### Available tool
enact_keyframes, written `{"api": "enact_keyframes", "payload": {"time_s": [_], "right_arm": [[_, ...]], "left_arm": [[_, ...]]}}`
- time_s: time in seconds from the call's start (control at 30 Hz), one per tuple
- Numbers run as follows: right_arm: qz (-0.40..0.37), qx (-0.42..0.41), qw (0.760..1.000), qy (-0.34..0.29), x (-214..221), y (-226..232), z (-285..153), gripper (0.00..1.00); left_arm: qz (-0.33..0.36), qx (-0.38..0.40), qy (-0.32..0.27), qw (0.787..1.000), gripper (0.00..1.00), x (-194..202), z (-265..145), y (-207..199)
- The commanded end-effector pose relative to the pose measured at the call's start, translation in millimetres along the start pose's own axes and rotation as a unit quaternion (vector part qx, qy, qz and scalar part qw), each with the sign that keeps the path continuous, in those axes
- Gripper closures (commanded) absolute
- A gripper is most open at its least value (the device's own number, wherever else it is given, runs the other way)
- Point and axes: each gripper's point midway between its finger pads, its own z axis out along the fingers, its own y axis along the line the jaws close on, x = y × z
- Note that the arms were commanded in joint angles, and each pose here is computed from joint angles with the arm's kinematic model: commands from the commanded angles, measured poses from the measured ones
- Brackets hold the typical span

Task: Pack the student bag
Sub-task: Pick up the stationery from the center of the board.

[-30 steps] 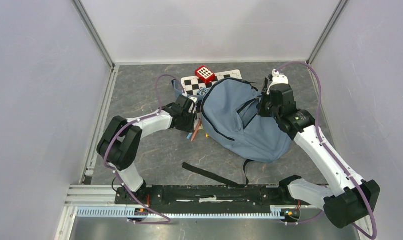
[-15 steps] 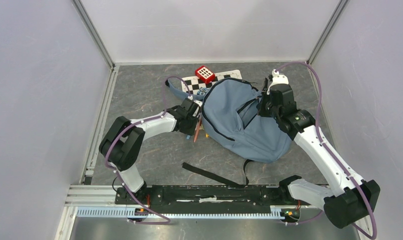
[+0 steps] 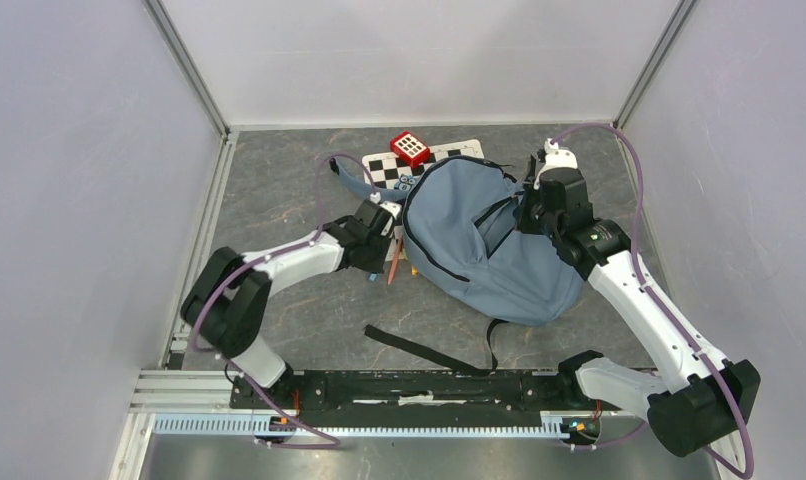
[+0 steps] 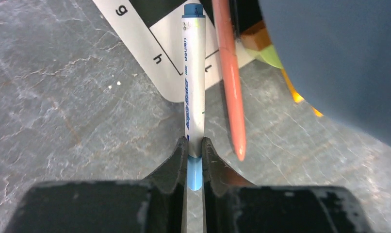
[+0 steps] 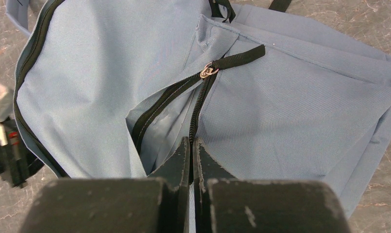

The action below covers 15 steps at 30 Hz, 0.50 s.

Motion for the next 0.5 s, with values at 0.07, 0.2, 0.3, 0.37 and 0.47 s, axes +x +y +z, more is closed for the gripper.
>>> {"api": "enact_keyframes", "payload": {"time_s": [0.07, 0.2, 0.3, 0.37, 0.47], "right_arm": [[0.017, -0.025, 0.998, -0.052, -30, 13, -10, 1.00], [0.017, -0.026, 0.998, -0.051, -29, 13, -10, 1.00], [0.017, -0.027, 0.998, -0.051, -29, 13, -10, 1.00], [0.017, -0.028, 0.998, -0.051, -29, 14, -10, 1.00], [0.017, -0.031, 0.998, -0.051, -30, 15, -11, 1.00]], "left_arm": [[-0.039, 0.067, -0.086, 0.993, 0.98, -28, -57, -23], [-0.043, 0.112, -0.129, 0.984, 0.98, -40, -102, -36], [-0.044, 0.172, -0.145, 0.973, 0.98, -54, -136, -56], [-0.060, 0.200, -0.131, 0.969, 0.98, -61, -149, -68], [-0.070, 0.266, -0.085, 0.958, 0.98, -71, -161, -100]]}}
